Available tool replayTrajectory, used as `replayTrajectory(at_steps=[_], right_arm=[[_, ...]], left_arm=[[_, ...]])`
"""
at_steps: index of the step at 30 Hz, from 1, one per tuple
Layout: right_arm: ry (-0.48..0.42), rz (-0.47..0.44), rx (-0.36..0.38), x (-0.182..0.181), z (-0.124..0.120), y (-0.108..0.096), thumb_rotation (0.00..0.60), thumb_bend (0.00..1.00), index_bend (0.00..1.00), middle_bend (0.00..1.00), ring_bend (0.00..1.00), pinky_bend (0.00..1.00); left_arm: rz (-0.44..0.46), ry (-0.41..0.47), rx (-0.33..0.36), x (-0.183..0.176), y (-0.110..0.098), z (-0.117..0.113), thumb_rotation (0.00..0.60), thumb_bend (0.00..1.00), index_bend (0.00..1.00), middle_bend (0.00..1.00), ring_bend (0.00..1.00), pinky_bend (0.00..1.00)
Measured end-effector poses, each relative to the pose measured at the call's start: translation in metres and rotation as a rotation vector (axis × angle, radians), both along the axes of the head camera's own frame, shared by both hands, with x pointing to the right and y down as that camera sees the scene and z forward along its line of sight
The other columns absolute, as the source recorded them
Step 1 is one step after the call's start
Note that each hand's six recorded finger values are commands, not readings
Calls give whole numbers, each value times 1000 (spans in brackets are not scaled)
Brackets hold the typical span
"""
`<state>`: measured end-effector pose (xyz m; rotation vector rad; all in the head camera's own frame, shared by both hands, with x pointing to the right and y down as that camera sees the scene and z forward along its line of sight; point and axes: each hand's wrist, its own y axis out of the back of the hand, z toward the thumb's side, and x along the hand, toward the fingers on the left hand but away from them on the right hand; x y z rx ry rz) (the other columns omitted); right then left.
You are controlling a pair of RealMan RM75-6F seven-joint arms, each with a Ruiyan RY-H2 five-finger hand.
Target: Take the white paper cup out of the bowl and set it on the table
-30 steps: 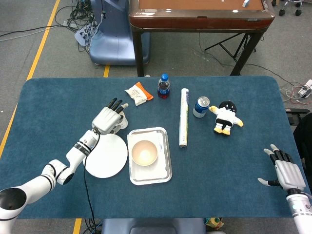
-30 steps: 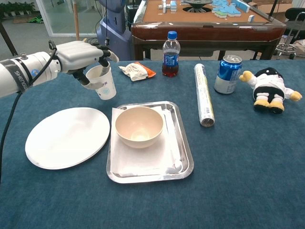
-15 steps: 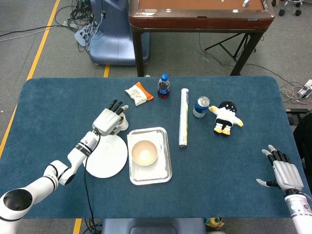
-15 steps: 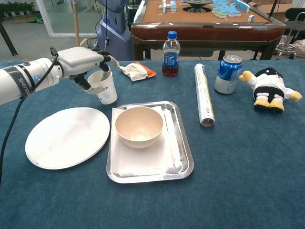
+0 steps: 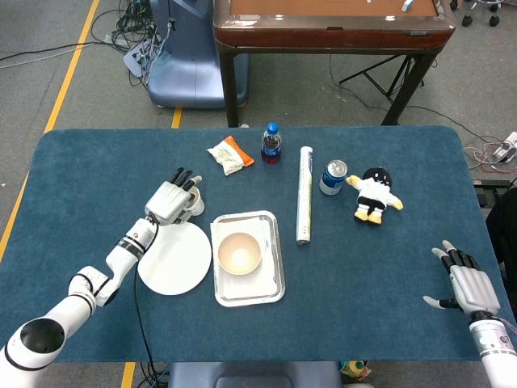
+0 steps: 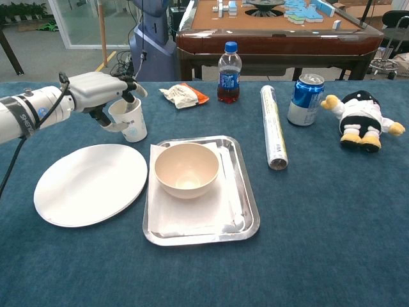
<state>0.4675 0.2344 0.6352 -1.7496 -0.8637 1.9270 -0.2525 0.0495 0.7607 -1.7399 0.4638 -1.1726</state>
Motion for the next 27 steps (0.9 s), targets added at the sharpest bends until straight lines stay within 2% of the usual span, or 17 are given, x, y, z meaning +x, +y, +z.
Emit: replayTrajectory(at_steps=[4, 8, 15, 21, 27], right_arm=[[0, -3, 8, -1, -2, 0, 600, 203, 0, 0, 0, 0], [0, -11, 18, -2, -4, 1, 600, 203, 0, 0, 0, 0], [-3, -18, 16, -3, -5, 1, 600, 203, 0, 0, 0, 0], [-7, -27, 17, -6, -6, 2, 600, 203, 0, 0, 0, 0], [-16, -42, 23, -10, -8, 3, 600, 203, 0, 0, 0, 0]], left_arm=[[13, 11, -13, 1, 8, 1, 600, 319, 532, 137, 0, 0], [25, 26, -26, 3, 14, -1, 600, 319, 434, 101, 0, 0], [36, 46, -25, 4, 14, -14, 600, 319, 322, 39, 0, 0], [34, 60, 3, 5, 11, -30, 600, 319, 266, 9, 0, 0], [33, 62, 41, 2, 6, -53, 600, 319, 265, 9, 0, 0]])
